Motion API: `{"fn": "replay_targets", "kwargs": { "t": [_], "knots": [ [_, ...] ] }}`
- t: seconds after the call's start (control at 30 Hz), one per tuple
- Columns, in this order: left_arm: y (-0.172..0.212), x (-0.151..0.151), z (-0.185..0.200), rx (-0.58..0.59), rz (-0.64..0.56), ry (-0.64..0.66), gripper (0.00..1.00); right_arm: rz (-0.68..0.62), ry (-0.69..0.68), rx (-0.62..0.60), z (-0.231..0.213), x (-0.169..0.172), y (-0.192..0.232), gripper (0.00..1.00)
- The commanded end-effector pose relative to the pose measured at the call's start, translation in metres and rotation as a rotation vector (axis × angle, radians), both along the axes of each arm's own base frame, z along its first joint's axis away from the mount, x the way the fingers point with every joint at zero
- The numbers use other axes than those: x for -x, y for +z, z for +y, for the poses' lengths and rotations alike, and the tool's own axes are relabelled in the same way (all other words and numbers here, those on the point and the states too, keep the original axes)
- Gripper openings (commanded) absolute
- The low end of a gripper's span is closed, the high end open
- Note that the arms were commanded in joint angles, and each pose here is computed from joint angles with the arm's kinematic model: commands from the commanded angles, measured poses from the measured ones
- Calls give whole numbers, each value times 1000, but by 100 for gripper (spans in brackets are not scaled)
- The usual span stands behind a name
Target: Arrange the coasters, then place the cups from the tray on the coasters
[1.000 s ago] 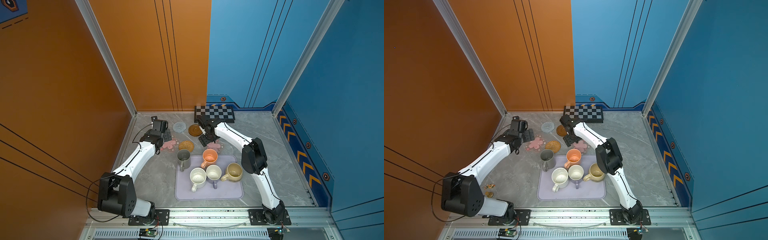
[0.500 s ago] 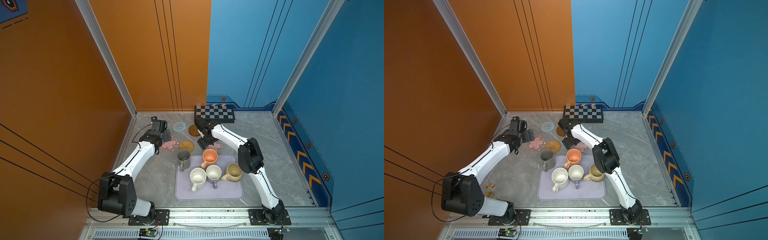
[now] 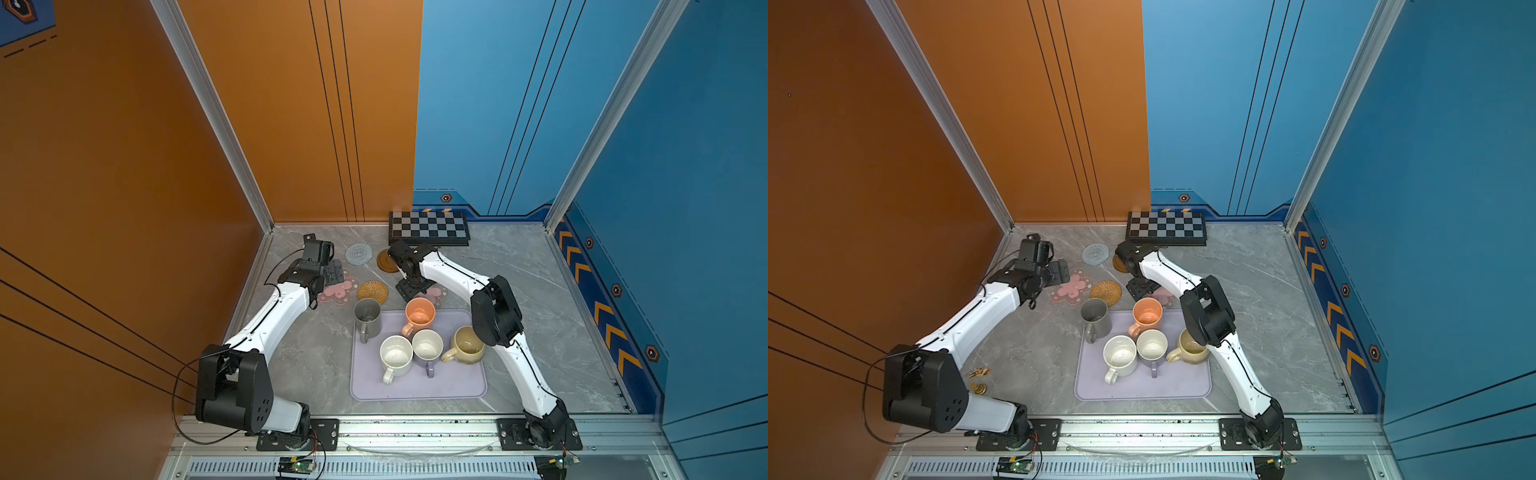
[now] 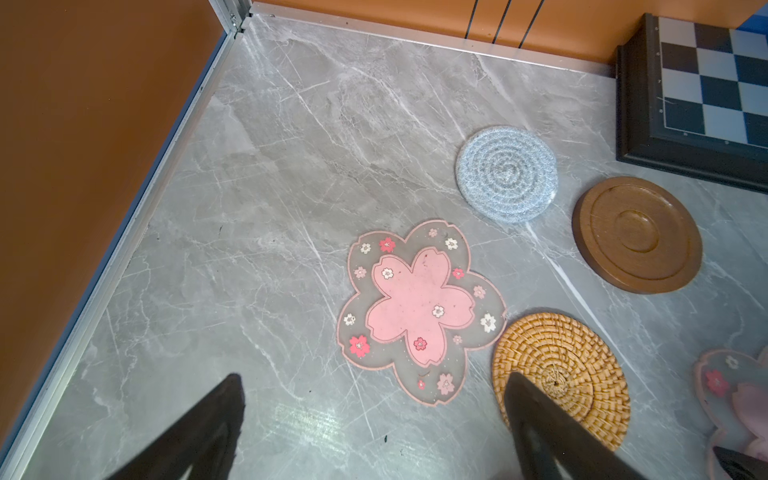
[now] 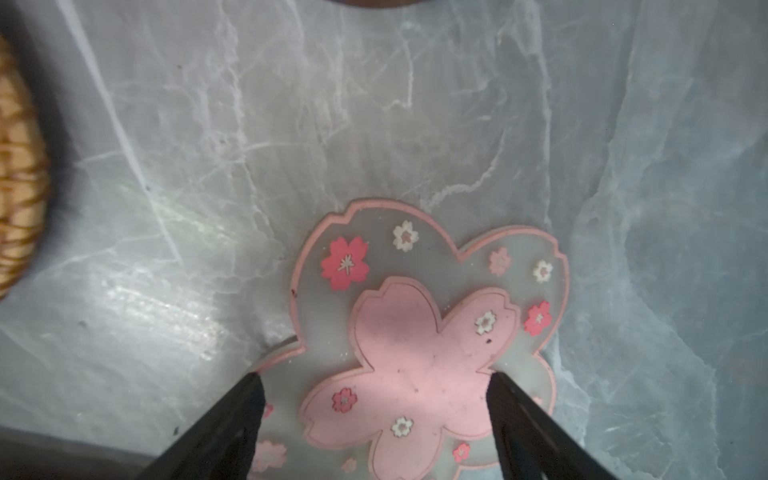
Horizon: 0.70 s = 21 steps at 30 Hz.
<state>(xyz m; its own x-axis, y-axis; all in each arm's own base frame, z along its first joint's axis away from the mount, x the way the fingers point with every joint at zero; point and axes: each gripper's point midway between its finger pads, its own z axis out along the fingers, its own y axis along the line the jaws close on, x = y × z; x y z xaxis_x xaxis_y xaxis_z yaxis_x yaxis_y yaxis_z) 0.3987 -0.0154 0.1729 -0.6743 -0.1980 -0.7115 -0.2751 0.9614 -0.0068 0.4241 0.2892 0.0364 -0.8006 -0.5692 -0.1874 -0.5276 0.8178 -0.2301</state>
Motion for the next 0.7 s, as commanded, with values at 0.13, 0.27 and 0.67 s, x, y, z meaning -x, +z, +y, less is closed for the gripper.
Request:
{"fn": "replay_targets", "kwargs": {
  "t": [0.13,0.27,0.67],
  "knots": [
    [-6,3,0,13,41,-3,98,36,-4,72,-8,11,-18,84],
    [-6,4,0,12,49,-5,98,44,-14,93,-14,12,-24,84],
    [5,5,1,4,23,9,98,33,-83,80,-39,5,-23,80]
  ]
}}
